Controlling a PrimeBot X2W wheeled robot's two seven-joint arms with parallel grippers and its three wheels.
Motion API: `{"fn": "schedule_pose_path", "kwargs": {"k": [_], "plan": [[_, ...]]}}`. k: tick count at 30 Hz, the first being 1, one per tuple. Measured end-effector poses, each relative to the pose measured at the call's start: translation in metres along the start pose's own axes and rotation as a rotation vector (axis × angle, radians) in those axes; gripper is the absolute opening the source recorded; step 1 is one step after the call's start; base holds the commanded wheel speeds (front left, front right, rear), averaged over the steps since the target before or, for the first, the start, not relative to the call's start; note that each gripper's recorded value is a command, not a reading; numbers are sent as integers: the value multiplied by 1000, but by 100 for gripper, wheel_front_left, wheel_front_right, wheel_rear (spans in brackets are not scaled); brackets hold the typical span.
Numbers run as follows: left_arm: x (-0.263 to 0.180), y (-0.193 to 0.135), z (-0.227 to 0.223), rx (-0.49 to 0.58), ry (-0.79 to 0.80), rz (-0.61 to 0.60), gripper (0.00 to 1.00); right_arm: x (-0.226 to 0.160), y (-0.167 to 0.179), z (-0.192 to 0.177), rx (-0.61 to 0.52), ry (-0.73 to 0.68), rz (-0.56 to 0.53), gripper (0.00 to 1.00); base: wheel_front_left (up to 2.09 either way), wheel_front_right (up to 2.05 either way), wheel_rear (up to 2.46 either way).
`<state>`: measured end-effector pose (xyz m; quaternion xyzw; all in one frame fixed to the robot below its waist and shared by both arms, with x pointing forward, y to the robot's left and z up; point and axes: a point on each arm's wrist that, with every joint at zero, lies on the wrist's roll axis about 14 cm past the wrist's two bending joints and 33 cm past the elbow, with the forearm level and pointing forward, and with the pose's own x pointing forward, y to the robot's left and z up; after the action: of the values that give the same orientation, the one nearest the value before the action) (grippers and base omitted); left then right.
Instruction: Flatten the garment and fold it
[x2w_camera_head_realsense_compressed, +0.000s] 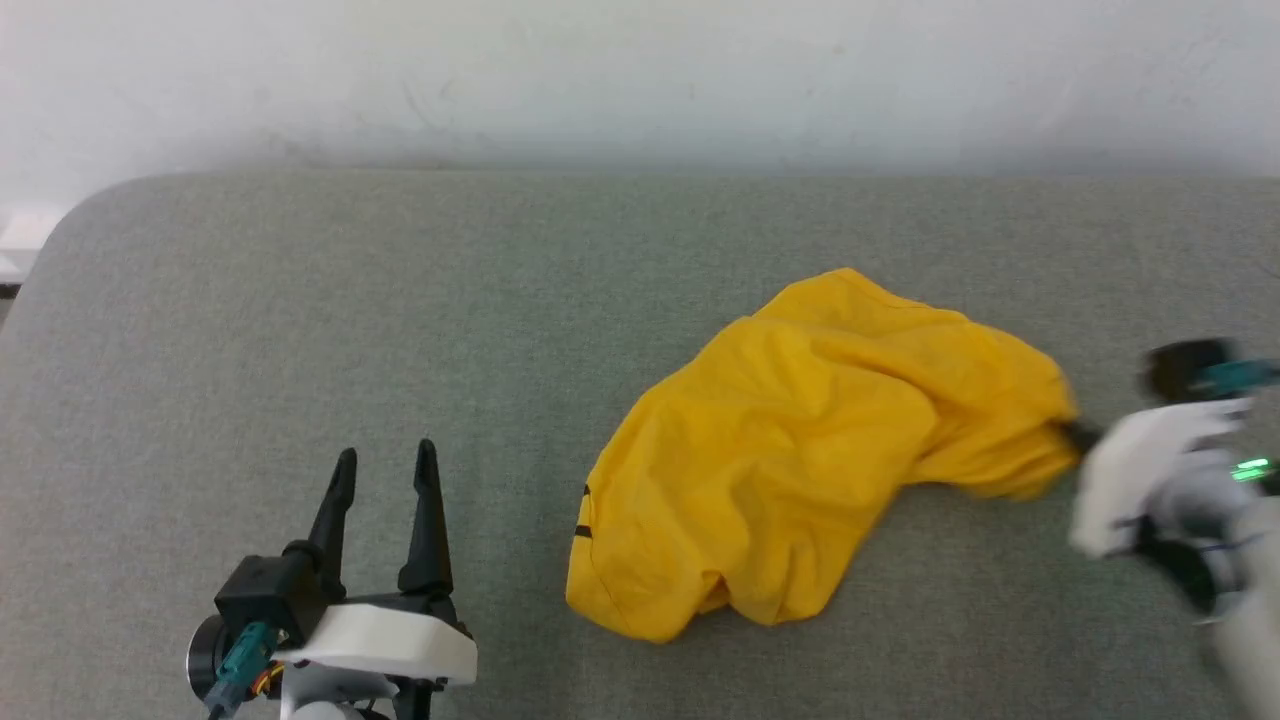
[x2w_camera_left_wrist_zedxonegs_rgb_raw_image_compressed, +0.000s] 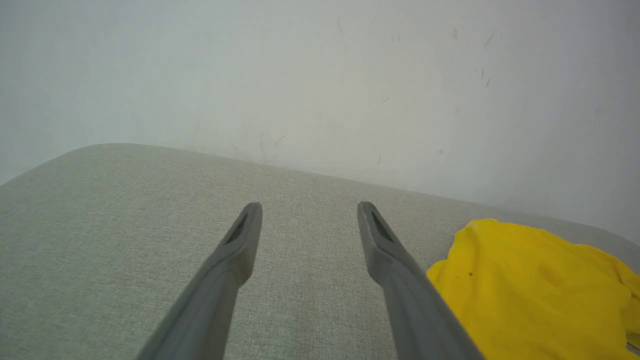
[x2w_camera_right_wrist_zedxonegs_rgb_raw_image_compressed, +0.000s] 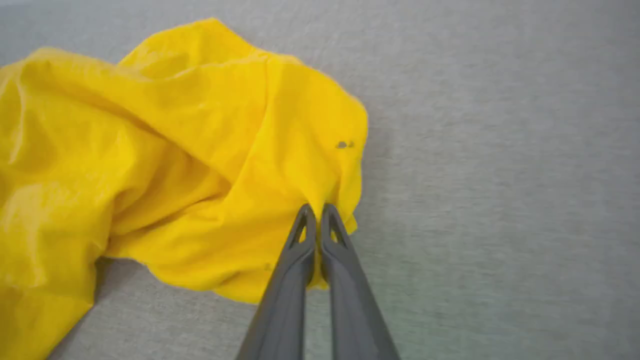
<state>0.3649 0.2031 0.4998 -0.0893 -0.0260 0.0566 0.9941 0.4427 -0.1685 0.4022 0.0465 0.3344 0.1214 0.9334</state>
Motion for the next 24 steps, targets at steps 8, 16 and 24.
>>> {"fn": "schedule_pose_path", "kwargs": {"k": [8,16,24], "plan": [[3,-10,4,-16,-15,-30,100,-90,-150,33,-16,-215,-415,0,0,0,0],[5,-17,3,-32,-15,-46,100,-120,-167,-83,152,-44,-539,100,0,0,0],[2,-16,1,-29,-7,-50,100,-139,-150,-9,48,-481,-564,100,0,0,0]]}}
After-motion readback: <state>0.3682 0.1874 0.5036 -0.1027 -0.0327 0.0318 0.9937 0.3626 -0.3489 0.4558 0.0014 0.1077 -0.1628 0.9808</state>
